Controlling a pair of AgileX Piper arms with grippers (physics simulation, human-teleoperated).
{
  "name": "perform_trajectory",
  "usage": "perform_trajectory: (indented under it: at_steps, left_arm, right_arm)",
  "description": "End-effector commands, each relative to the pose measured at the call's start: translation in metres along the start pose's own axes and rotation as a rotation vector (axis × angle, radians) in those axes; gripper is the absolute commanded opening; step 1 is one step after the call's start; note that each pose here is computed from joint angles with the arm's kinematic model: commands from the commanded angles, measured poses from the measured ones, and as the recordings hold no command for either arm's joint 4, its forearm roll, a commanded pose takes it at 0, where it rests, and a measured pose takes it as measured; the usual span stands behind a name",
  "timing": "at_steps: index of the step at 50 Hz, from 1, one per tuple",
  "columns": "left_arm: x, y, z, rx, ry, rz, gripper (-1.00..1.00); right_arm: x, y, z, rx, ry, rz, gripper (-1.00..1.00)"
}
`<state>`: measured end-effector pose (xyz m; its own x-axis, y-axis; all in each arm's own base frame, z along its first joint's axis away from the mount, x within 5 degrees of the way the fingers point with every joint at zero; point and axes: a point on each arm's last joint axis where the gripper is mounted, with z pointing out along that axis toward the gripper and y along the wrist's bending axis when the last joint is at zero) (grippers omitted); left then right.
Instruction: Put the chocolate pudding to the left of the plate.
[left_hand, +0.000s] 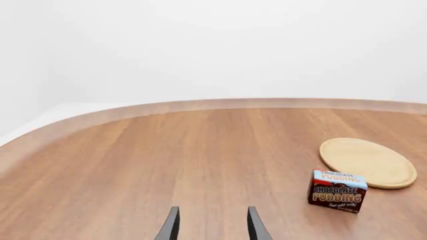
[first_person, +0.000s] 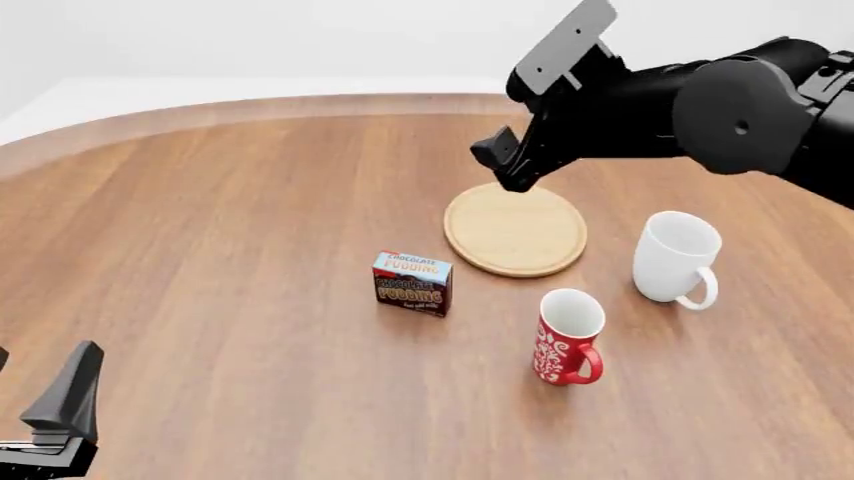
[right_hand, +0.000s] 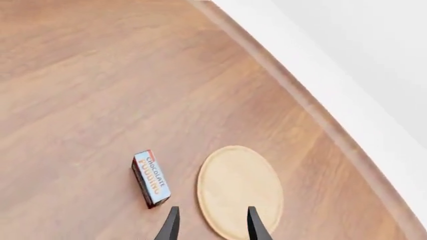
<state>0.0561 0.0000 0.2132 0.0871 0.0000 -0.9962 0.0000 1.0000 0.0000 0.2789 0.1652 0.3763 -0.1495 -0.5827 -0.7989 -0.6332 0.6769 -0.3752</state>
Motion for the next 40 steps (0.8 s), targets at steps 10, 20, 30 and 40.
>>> perform_trajectory:
  at_steps: [10,20,30,40]
  left_arm:
    - [0.0,0.0,0.0,0.0,0.0,0.0,1.0]
    - [0.0,0.0,0.0,0.0,0.0,0.0,1.0]
    - [0.0,0.0,0.0,0.0,0.0,0.0,1.0]
    - [0.0,0.0,0.0,0.0,0.0,0.0,1.0]
  right_arm:
    - [0.015,0.022,0.043,-0.076,0.081,-0.079,1.0]
    - [0.019,0.033,0.06,-0.105,0.098,-0.075,1.0]
    - [0.018,0.047,0.075,-0.136,0.1,-0.075,1.0]
    - [0.023,0.059,0.088,-0.155,0.103,-0.069,1.0]
